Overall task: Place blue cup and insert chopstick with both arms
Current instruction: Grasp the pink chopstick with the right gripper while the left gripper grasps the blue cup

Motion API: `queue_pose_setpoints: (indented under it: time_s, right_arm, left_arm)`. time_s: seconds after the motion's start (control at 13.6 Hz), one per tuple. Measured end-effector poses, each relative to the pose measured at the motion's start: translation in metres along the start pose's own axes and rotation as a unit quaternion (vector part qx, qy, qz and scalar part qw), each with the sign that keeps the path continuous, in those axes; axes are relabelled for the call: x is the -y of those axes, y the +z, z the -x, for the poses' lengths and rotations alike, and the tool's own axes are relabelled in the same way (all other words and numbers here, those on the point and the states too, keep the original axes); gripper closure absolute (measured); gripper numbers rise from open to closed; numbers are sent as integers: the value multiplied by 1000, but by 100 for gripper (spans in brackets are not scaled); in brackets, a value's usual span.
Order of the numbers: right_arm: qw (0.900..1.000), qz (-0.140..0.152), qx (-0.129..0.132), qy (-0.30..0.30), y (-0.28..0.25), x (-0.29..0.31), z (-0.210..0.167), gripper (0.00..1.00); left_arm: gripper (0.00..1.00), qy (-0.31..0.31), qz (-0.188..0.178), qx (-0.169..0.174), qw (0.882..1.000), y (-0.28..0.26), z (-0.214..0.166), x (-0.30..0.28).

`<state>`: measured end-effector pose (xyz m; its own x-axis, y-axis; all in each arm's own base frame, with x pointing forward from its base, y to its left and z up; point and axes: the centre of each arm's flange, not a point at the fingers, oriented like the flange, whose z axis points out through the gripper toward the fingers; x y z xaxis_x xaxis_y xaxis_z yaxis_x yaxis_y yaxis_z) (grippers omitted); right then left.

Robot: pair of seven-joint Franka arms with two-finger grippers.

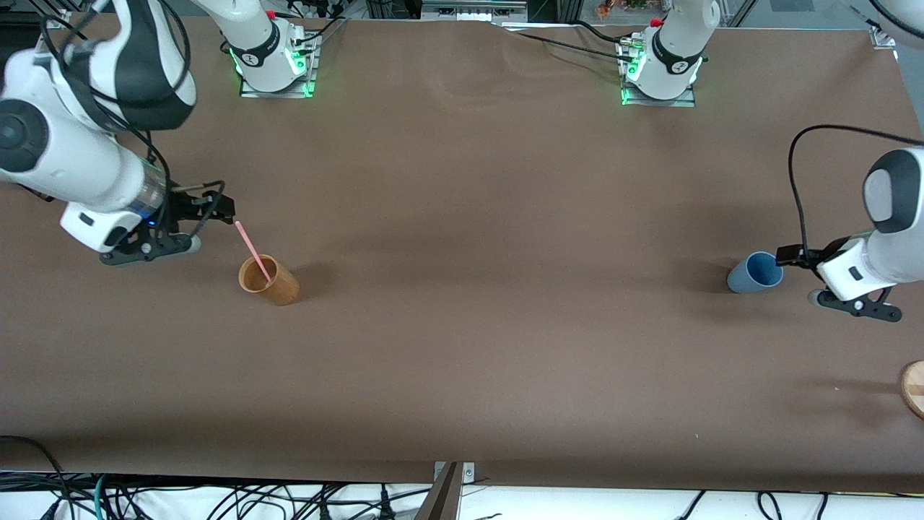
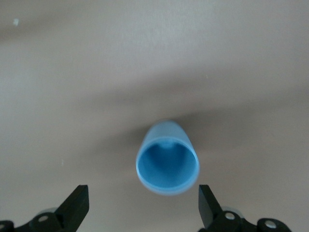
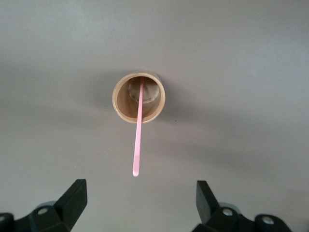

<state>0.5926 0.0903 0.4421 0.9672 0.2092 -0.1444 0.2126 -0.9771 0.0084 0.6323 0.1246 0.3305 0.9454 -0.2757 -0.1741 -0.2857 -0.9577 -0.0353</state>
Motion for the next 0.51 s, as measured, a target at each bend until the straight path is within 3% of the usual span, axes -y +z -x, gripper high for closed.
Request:
queue_pose_setpoints:
  time_s: [0.07,0.29,0.51]
  right_arm:
    - [1000,0,3,-1,15,1,-5,0]
    - [1000,0,5,-4,57,3,-18,2]
    - [1000,0,-1,-5,89,5,-21,9]
  left_arm:
    - [0,17,-1,-12,1000,21,-5,0]
    - [0,39,17,3,999,77,-5,5]
    - [0,53,20,4,998,80,-1,12]
